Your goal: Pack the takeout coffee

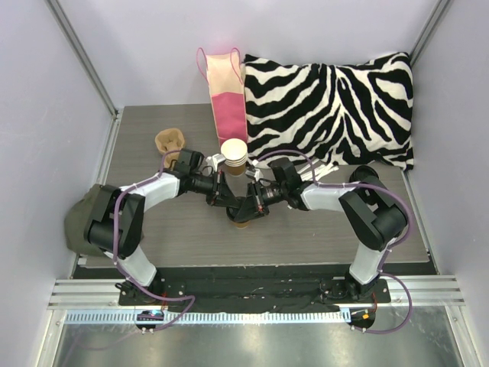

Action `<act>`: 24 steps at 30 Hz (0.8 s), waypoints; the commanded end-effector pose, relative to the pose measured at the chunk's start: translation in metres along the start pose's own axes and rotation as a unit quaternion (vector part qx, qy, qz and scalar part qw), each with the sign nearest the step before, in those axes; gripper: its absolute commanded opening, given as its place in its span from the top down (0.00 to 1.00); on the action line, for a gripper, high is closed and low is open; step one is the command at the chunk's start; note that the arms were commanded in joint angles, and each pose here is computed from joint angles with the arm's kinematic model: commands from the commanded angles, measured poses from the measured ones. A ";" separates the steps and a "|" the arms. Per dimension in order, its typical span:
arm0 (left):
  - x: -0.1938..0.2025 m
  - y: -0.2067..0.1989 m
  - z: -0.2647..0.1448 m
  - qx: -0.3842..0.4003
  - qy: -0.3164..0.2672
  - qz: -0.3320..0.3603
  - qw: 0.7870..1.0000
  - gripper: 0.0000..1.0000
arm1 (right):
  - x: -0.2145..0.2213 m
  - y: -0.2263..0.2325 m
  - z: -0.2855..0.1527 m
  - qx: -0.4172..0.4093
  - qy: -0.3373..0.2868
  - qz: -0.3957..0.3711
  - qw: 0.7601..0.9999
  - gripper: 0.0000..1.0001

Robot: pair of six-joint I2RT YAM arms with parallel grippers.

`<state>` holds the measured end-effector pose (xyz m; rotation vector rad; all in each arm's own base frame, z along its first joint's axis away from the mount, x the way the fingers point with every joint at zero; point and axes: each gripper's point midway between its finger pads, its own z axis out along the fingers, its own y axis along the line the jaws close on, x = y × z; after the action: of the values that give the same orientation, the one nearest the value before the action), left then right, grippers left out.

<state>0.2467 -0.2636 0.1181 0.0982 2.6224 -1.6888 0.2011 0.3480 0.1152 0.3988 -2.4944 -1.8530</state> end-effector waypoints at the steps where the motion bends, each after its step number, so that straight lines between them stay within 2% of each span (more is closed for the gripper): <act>1: 0.002 0.026 0.003 -0.040 -0.001 -0.011 0.999 1.00 | 0.001 -0.038 0.002 0.032 -0.014 0.040 0.999 0.90; 9: 0.005 0.034 0.005 -0.051 0.008 -0.014 0.999 1.00 | 0.012 -0.071 0.001 0.037 -0.007 0.118 0.992 0.94; 18: 0.005 0.042 0.005 -0.064 0.009 -0.015 0.998 1.00 | 0.027 -0.106 -0.003 0.089 0.000 0.189 0.978 0.94; 20: 0.005 0.042 0.006 -0.067 0.009 -0.015 0.998 1.00 | 0.028 -0.109 -0.005 0.103 0.003 0.187 0.977 0.94; 24: 0.005 0.043 0.006 -0.068 0.010 -0.013 0.998 1.00 | 0.015 -0.092 -0.007 0.104 -0.002 0.136 0.985 0.94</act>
<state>0.2458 -0.2632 0.1160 0.1643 2.6160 -1.6988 0.2120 0.3399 0.1103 0.3772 -2.3596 -1.9261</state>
